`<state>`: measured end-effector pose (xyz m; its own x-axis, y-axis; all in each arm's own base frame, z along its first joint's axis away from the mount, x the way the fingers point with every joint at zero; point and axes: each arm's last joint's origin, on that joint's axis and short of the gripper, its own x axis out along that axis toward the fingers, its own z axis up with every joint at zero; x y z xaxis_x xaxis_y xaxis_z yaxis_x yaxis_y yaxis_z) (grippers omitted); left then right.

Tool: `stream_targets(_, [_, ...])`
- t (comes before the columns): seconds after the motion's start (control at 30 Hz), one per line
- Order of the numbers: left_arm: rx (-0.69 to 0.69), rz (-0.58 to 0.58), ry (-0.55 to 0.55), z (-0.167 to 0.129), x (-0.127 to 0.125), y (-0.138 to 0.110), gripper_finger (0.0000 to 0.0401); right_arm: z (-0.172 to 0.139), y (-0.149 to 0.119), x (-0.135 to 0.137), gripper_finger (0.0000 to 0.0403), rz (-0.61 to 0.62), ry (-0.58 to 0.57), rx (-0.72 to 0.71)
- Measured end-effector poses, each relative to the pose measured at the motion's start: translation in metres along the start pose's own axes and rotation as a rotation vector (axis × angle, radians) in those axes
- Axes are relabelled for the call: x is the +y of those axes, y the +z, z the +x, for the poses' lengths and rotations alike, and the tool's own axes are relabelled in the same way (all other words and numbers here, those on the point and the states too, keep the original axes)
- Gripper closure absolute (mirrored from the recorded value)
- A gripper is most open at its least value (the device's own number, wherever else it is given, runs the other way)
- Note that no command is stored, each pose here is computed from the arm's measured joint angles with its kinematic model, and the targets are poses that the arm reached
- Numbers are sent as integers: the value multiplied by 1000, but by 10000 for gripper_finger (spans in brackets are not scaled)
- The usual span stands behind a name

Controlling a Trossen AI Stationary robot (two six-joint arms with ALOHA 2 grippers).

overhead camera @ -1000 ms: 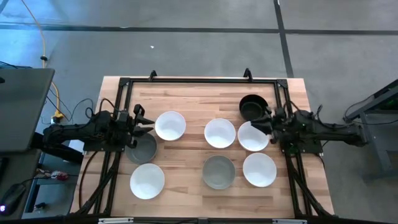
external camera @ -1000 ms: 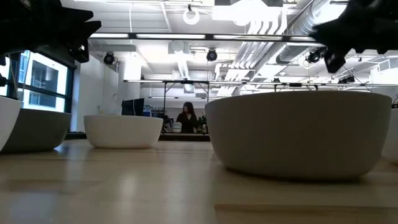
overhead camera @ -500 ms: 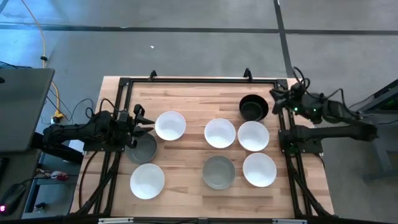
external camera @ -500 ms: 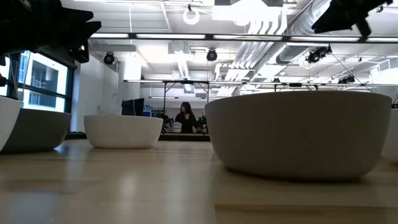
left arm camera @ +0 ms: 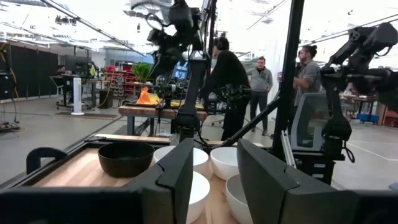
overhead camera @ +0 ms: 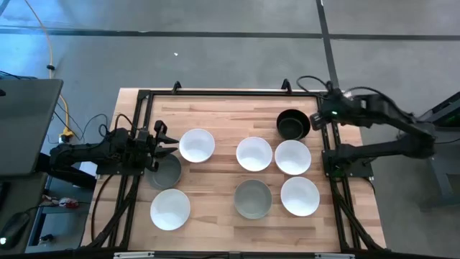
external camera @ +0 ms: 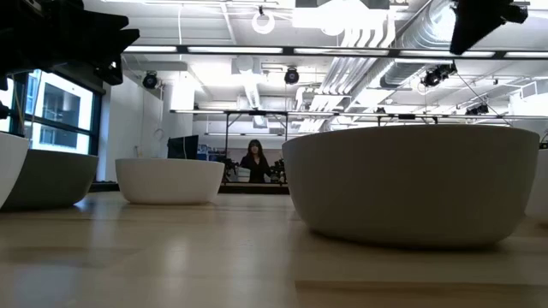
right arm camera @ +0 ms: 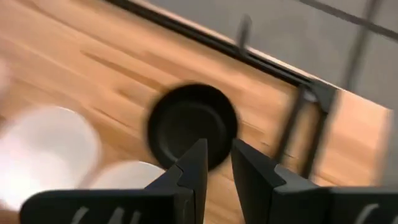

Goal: Nest bowls inside each other
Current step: Stack the black bowl on top of the top middle white bowl

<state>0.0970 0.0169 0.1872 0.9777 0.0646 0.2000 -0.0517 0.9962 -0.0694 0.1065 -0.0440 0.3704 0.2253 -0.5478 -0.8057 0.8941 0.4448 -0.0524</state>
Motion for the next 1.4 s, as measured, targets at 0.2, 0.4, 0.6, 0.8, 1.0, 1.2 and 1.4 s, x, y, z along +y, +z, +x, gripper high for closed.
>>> stream_targets(0.2, [0, 0, 0, 0, 0, 0, 288, 36, 20, 3, 339, -69, -146, 133])
stream_targets(0.4, [0, -27, 0, 0, 0, 0, 288, 81, 42, -9, 339, -67, -181, 300])
stream_targets(0.6, [0, -27, 0, 0, 0, 0, 288, 117, 61, -28, 339, -30, -62, 392])
stream_targets(0.8, [3, -28, 0, 0, 0, 0, 288, 146, 72, -43, 339, -31, -34, 433])
stream_targets(1.0, [8, -28, 1, 0, 0, -1, 288, 174, 73, -46, 339, -71, 40, 550])
stream_targets(1.2, [30, -31, 4, 0, 0, -3, 288, 203, 74, -44, 339, -109, 45, 616])
stream_targets(1.4, [43, -33, 6, 0, 0, -4, 288, 223, 74, -42, 339, -142, 54, 657])
